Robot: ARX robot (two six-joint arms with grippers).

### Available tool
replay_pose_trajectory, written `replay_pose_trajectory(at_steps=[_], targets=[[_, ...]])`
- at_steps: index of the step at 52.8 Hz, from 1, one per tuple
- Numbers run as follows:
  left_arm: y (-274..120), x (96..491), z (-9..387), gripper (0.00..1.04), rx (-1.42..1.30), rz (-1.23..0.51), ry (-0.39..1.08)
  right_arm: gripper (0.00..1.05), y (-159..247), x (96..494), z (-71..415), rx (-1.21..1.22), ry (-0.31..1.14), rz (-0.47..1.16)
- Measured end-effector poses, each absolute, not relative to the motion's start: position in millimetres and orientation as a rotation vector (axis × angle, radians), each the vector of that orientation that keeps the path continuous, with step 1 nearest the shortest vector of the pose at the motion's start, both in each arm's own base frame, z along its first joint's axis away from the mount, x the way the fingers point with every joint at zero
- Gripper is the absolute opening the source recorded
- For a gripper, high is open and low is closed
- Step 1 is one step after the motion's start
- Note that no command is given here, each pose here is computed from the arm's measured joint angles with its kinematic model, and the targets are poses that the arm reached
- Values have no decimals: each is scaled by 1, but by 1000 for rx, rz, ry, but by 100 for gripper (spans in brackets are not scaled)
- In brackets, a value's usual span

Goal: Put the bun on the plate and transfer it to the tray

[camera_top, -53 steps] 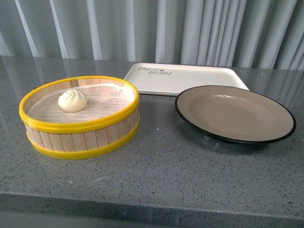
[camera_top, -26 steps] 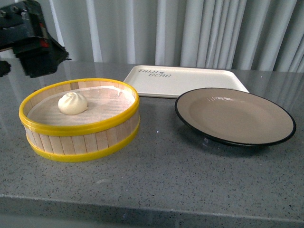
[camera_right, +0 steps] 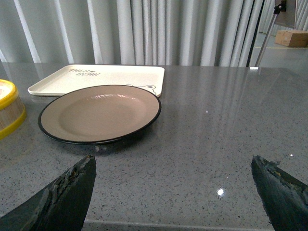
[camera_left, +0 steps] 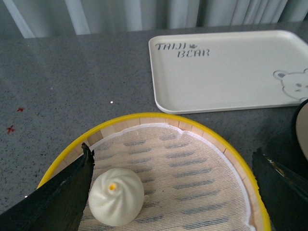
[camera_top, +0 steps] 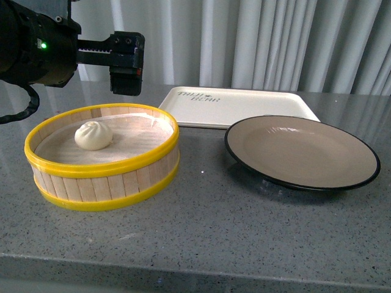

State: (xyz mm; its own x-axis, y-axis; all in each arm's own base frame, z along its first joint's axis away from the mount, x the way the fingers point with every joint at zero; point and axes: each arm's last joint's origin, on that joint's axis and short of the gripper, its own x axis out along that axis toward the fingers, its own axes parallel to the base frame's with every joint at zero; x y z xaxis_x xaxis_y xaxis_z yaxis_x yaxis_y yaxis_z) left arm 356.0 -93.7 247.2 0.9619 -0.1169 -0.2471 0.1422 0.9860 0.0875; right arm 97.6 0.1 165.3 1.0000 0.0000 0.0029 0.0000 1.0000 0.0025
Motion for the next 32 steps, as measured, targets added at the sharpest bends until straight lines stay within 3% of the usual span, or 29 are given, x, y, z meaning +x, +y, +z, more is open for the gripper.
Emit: replay_pose_trajectory(at_steps=[20, 32], targets=[[-91, 397, 234, 98, 181, 15, 297, 96, 0, 98, 165, 3, -3, 0], [-89, 398, 225, 98, 197, -10, 434, 96, 0, 98, 165, 3, -3, 0]])
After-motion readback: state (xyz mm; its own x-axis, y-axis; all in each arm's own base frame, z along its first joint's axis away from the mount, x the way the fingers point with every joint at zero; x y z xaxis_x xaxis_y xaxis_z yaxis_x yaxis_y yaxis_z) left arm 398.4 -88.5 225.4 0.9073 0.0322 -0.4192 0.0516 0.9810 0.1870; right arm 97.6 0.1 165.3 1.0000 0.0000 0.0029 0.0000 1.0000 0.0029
